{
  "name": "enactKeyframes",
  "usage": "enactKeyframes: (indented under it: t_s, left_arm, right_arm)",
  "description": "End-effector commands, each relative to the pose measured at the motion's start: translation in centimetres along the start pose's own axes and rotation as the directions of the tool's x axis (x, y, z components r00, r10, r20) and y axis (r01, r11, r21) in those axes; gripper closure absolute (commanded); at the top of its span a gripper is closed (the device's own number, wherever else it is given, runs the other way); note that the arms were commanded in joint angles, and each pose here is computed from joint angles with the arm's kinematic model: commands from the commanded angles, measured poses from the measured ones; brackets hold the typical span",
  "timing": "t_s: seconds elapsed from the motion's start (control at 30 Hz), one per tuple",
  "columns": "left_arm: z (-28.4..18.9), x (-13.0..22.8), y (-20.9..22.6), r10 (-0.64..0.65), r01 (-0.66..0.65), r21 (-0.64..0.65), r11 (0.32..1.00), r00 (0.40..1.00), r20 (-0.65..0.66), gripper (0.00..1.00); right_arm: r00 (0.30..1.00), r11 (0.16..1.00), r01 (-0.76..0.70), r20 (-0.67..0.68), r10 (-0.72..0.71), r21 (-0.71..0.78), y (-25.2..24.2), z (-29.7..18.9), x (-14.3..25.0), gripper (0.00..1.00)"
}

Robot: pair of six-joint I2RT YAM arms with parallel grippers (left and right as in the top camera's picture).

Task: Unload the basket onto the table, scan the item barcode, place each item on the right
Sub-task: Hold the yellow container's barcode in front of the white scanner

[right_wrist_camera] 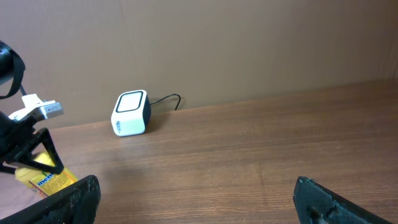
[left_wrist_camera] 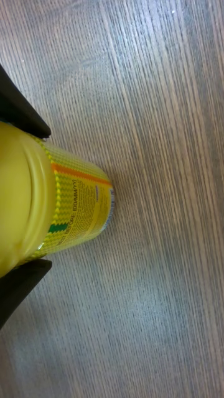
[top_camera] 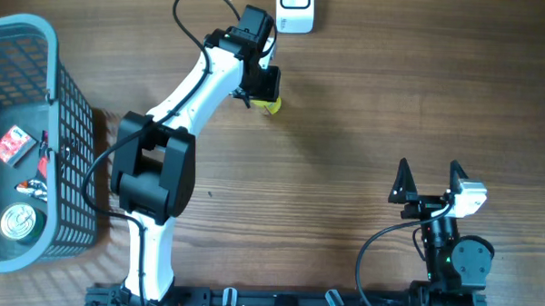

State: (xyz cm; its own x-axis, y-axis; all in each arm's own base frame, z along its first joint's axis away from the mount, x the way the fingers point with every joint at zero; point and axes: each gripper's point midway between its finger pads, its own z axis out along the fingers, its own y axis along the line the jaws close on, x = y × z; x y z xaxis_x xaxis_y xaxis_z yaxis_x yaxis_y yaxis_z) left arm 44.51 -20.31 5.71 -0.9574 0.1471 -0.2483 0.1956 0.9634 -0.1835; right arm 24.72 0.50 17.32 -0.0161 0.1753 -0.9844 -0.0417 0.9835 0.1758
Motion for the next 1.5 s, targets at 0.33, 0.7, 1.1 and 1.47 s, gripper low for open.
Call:
enactKeyframes:
  t_s: [0.33, 0.7, 1.1, 1.47]
  left_arm:
    - [1.2, 2.3, 0.9, -0.003, 0.001, -0.017, 1.0, 0.995, -0.102, 0.36]
    - [0.0, 2.8, 0.9, 0.0, -0.005, -0.043, 0.999, 0.994, -0.109, 0.0]
    - [-18.6, -0.7, -0.8, -0.035, 0.063, -0.077, 0.995, 0.947, 0.318, 0.0]
    - [-43.7, 5.7, 11.7, -0.317, 0.626, -0.001, 0.779, 0.396, 0.862, 0.0]
  right_arm:
    - [1.0, 1.0, -0.008, 0.006, 0.008, 0.002, 0.0, 0.0, -0.1, 0.0]
    - [1.0, 1.0, -0.008, 0.006, 0.008, 0.002, 0.0, 0.0, -0.1, 0.0]
    - [1.0, 1.0, -0.008, 0.006, 0.008, 0.002, 0.0, 0.0, -0.1, 0.0]
    - [1.0, 1.0, -0.008, 0.006, 0.008, 0.002, 0.0, 0.0, -0.1, 0.0]
